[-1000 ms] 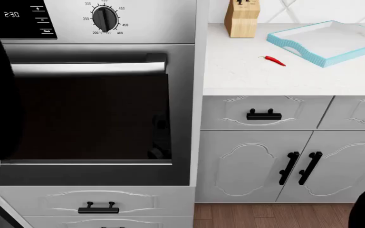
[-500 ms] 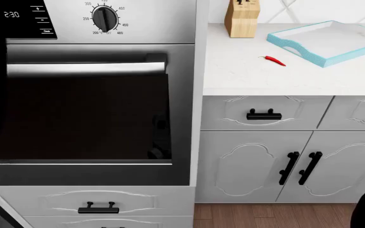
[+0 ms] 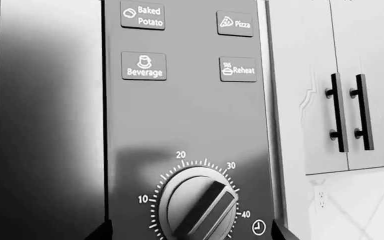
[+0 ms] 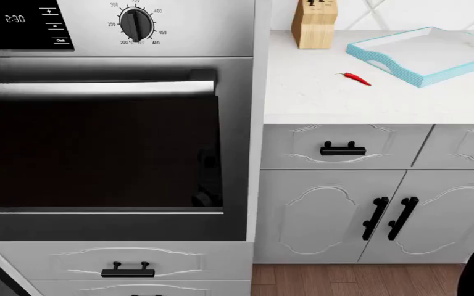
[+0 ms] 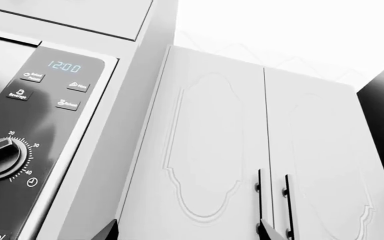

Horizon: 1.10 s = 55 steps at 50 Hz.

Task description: Open the microwave door

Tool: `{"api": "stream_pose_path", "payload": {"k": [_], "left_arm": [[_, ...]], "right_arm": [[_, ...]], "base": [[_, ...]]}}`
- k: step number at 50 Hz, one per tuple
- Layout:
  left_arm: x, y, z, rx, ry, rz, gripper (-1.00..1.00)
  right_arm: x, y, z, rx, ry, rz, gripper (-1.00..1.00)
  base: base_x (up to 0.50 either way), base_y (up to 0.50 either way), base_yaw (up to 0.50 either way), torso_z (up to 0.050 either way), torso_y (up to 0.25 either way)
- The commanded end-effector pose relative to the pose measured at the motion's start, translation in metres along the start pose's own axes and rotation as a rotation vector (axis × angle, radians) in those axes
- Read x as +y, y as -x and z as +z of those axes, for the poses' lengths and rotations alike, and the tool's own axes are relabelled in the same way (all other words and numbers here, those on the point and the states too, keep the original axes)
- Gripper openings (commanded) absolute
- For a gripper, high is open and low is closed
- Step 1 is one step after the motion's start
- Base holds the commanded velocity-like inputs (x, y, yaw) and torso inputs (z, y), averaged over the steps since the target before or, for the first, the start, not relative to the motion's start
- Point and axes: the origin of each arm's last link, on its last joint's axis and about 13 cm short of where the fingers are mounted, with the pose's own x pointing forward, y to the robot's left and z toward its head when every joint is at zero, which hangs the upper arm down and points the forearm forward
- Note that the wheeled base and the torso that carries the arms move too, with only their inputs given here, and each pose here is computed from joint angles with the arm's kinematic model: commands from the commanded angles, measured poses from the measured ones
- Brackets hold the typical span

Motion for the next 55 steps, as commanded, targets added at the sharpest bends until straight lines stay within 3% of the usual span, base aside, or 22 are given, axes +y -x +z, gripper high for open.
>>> {"api": "stream_pose_path", "payload": {"k": [1,17,55], "left_arm": [[0.011,0.005,-0.004,-0.008,0.022,0.035,1.00],[0.008,0.036,-0.011,-0.039,0.073,0.014,1.00],[-0.008,0.102,0.007,-0.155,0.142,-0.053,1.00]], "right_arm": [[0.000,0.000,0.000,0.000,-0.001,0.002,1.00],[0.000,0.000,0.000,0.000,-0.002,0.005,1.00],[0.000,0.000,-0.001,-0.007,-0.002,-0.001,1.00]], "base": [[0.00,0.00,0.00,0.000,0.000],[0.00,0.00,0.00,0.000,0.000],[0.00,0.00,0.00,0.000,0.000]]}}
